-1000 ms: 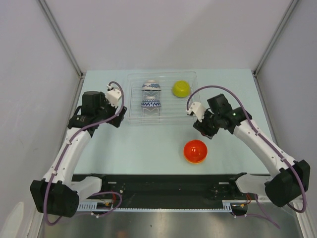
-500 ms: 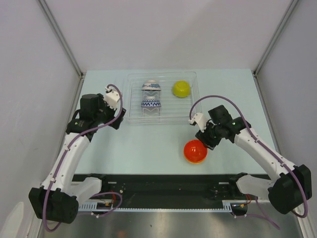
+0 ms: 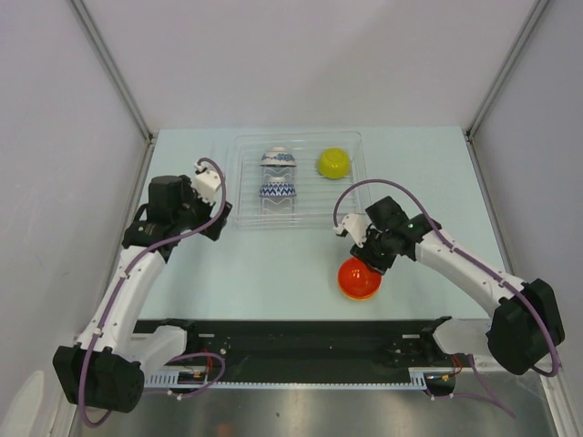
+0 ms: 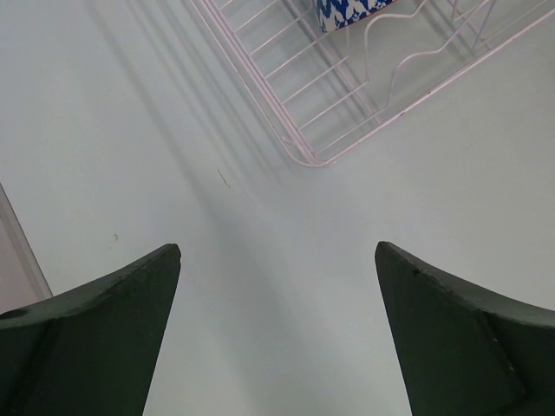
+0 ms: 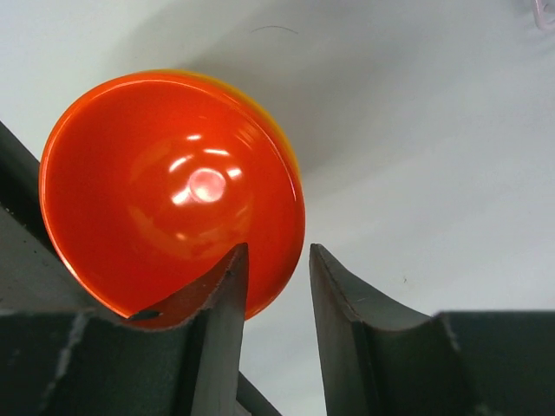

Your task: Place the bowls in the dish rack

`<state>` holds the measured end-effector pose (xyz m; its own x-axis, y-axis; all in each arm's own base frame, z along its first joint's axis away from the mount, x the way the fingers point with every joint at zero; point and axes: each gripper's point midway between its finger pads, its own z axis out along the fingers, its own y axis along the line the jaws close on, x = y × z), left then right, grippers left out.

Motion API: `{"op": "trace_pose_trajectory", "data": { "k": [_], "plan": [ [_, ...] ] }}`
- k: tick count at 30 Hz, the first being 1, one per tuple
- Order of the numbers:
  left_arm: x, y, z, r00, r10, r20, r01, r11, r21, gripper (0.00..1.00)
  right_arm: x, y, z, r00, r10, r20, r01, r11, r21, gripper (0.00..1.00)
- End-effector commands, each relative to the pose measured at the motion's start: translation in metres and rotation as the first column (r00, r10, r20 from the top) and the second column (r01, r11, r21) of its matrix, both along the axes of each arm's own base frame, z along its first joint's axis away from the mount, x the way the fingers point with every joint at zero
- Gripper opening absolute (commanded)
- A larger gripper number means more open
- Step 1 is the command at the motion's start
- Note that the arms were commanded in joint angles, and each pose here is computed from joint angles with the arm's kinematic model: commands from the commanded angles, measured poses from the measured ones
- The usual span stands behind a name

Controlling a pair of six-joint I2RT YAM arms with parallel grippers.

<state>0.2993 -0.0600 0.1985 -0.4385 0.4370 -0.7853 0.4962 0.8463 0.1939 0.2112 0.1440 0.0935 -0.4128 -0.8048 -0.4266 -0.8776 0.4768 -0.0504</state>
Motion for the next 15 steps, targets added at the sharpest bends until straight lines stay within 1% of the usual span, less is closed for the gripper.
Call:
{"op": "trace_pose_trajectory", "data": {
  "k": [1, 3, 4, 8, 9, 10, 12, 13, 15],
  "plan": [
    [0.003, 0.001, 0.006, 0.999, 0.003, 0.033, -0.003, 1.0, -0.008, 1.0, 0.006, 0.003, -0.003, 0.999, -0.008, 0.038, 0.01, 0.999, -0.032, 0.34],
    [0.003, 0.001, 0.006, 0.999, 0.003, 0.035, -0.003, 1.0, -0.008, 1.0, 0.009, 0.001, -0.002, 0.998, -0.01, 0.059, 0.013, 0.999, -0.053, 0.3],
    [0.004, 0.001, 0.006, 0.999, 0.003, 0.038, -0.002, 1.0, -0.007, 1.0, 0.01, 0.002, 0.001, 0.997, -0.006, 0.078, 0.01, 0.998, -0.061, 0.25],
    [0.006, 0.002, 0.004, 0.999, 0.006, 0.034, -0.006, 1.0, -0.004, 1.0, 0.015, 0.003, 0.016, 0.989, 0.022, 0.143, -0.01, 0.996, -0.085, 0.17],
    [0.008, 0.002, 0.004, 0.999, 0.007, 0.037, -0.007, 1.0, -0.004, 1.0, 0.016, 0.005, 0.019, 0.988, 0.029, 0.154, -0.017, 0.996, -0.082, 0.12],
    [0.009, 0.002, 0.005, 0.999, 0.01, 0.038, -0.009, 1.0, -0.004, 1.0, 0.02, 0.002, 0.025, 0.982, 0.029, 0.184, -0.011, 0.995, -0.1, 0.1],
    [0.013, 0.002, 0.002, 1.0, 0.013, 0.023, -0.013, 1.0, -0.001, 1.0, 0.024, 0.004, 0.038, 0.974, 0.044, 0.223, -0.024, 0.996, -0.09, 0.05],
    [0.015, 0.002, 0.004, 1.0, 0.014, 0.025, -0.014, 1.0, -0.003, 1.0, 0.025, 0.005, 0.041, 0.972, 0.047, 0.232, -0.028, 0.996, -0.084, 0.0],
    [0.018, 0.003, 0.005, 0.999, 0.022, 0.024, -0.022, 1.0, 0.001, 0.99, 0.026, 0.009, 0.051, 0.967, 0.057, 0.249, -0.04, 0.996, -0.075, 0.0]
  ]
}}
